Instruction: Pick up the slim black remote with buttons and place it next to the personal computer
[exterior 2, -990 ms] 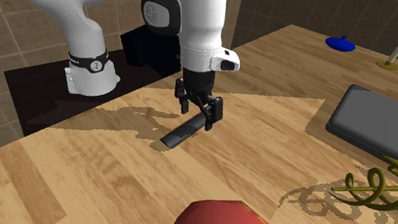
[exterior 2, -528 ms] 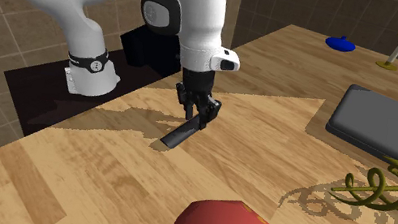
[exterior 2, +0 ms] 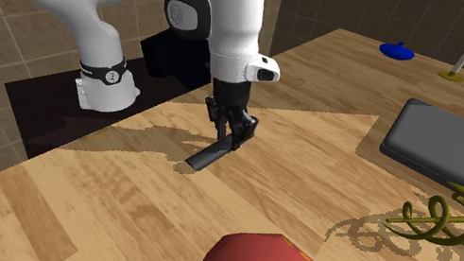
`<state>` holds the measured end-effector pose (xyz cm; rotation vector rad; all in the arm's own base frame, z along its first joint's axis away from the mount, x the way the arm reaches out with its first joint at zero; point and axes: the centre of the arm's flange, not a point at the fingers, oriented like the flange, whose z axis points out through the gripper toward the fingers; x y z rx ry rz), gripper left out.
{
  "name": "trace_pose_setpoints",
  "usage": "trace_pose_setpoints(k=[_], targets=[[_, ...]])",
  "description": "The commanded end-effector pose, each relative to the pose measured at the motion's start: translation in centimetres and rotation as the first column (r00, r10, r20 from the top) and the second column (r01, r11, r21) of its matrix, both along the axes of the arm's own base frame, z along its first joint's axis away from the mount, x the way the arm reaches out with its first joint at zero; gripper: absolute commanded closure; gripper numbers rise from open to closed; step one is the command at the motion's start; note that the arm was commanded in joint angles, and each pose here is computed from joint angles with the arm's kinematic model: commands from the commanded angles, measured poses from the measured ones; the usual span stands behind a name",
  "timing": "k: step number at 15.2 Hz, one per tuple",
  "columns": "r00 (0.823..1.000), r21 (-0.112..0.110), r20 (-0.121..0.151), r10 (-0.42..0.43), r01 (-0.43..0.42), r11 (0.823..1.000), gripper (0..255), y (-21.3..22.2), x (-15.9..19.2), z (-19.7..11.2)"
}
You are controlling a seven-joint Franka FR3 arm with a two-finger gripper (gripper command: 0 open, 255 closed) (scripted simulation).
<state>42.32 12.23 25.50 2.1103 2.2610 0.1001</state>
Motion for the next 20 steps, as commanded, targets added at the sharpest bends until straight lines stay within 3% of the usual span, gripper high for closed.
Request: trace_pose_setpoints(k=[1, 20], targets=[[1.000, 0.000, 0.002, 0.000, 0.000, 1.000, 255, 0.0, 0.0, 0.8], [1.000, 0.000, 0.002, 0.000, 0.000, 1.000, 255, 0.0, 0.0, 10.8]])
